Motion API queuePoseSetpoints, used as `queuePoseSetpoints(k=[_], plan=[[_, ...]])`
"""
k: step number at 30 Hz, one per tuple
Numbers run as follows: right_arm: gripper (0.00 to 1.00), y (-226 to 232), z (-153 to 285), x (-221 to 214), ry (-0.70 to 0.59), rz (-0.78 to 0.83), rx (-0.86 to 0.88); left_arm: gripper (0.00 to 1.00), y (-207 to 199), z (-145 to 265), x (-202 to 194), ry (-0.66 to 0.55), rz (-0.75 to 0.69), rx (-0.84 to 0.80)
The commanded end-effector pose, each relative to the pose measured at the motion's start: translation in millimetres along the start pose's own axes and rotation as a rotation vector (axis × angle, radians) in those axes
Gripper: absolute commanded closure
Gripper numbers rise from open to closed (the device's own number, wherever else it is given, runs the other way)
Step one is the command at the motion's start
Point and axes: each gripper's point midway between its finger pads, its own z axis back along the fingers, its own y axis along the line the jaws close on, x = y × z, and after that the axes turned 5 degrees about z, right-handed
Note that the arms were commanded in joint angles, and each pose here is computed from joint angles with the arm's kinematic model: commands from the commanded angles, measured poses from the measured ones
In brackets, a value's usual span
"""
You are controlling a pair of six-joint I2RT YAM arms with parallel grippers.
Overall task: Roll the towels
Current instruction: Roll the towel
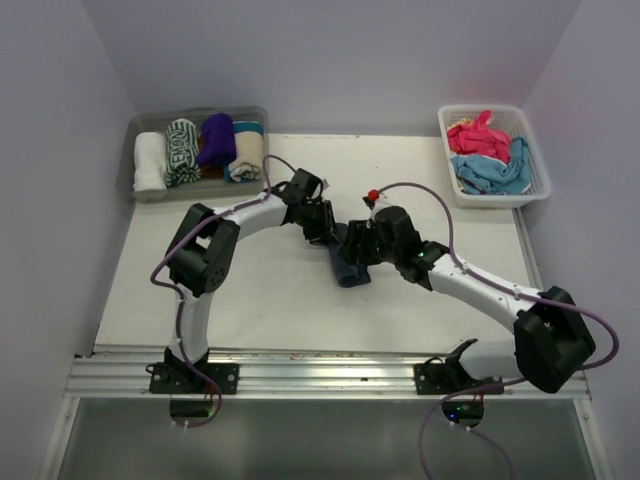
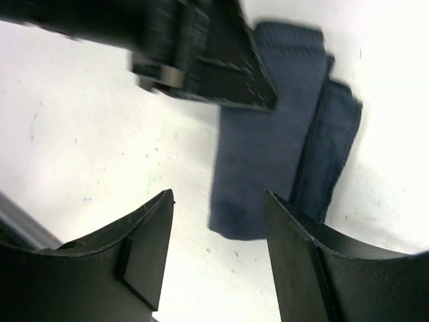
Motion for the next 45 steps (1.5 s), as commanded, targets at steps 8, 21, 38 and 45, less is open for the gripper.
queuePoseSetpoints(k=[8,21,38,45], plan=[[0.41,17,16,14,-0.008,0.543,-0.462,0.69,-1,20,2,-0.067,0.074,0.069],[0.59,20,-36,-19,0.063,0.75,-0.583,0.68,-2,23,1,-0.067,0.087,0.067],[1.0,30,-29,-12,0.013,0.276,-0.094,0.14,-11,77,26,-0.193,0.063,0.048],[1.0,51,-34,-15,-0.025,0.04,0.128,0.14,-6,79,16,-0.164,0.039,0.034]])
